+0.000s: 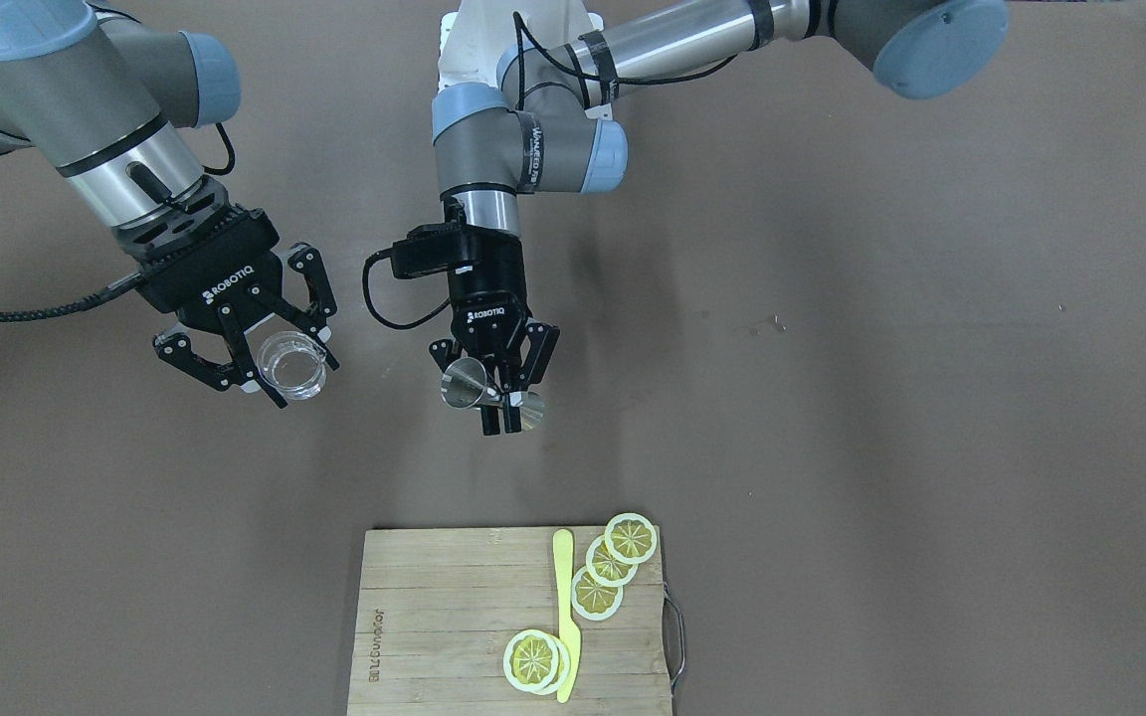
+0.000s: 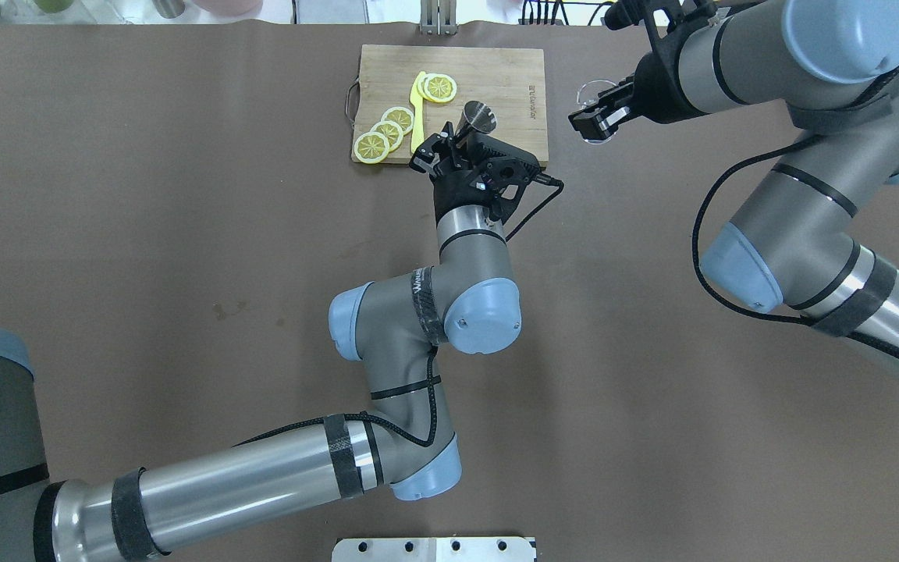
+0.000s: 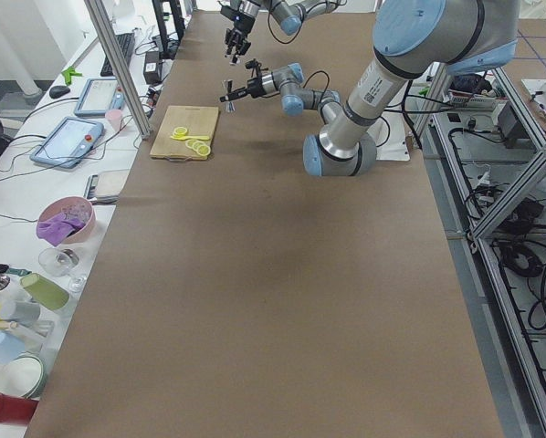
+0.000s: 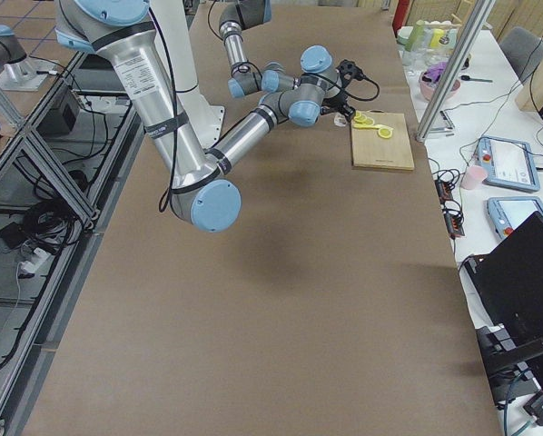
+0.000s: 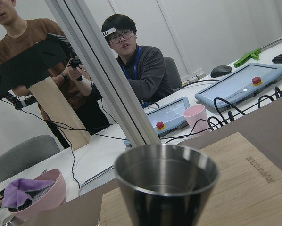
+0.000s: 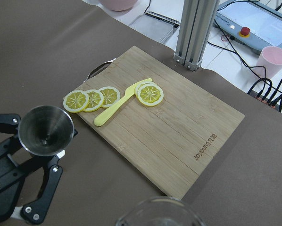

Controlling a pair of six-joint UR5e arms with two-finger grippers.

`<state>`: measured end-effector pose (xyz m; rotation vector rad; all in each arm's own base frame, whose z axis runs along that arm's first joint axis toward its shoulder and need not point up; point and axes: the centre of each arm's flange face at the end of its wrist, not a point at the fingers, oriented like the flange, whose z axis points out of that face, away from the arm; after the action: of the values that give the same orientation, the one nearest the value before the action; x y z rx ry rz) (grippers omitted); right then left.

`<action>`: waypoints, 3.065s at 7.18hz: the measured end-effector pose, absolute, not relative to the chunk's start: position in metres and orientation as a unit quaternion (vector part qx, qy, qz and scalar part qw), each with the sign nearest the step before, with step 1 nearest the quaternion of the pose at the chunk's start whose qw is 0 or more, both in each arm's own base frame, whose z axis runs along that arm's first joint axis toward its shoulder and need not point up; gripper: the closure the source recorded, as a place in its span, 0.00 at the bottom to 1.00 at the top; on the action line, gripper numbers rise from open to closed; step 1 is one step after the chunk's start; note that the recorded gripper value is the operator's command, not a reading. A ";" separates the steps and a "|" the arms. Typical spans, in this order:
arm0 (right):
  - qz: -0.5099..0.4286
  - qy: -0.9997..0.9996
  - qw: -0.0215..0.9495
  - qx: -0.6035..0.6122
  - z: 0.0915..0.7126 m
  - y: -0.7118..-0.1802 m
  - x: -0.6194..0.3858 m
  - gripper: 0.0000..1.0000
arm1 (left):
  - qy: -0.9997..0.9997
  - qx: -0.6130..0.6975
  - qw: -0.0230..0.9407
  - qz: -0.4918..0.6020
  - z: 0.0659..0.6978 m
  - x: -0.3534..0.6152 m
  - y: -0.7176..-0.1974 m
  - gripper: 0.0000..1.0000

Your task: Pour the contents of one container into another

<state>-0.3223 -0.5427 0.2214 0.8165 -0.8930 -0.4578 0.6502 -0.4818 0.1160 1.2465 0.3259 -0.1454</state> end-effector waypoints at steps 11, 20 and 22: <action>-0.239 -0.396 0.811 0.359 0.153 -0.585 -0.356 1.00 | 0.153 0.581 0.796 -0.069 0.113 0.650 -0.482 1.00; -0.311 -0.363 0.817 0.323 0.152 -0.553 -0.369 1.00 | 0.153 0.581 0.796 -0.069 0.114 0.650 -0.482 1.00; -0.319 -0.358 0.819 0.315 0.150 -0.554 -0.369 1.00 | 0.153 0.581 0.796 -0.069 0.113 0.650 -0.481 1.00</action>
<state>-0.3693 -0.5538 0.1495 0.6719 -0.7615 -0.6784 0.6503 -0.4812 0.1135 1.2482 0.3283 -0.1472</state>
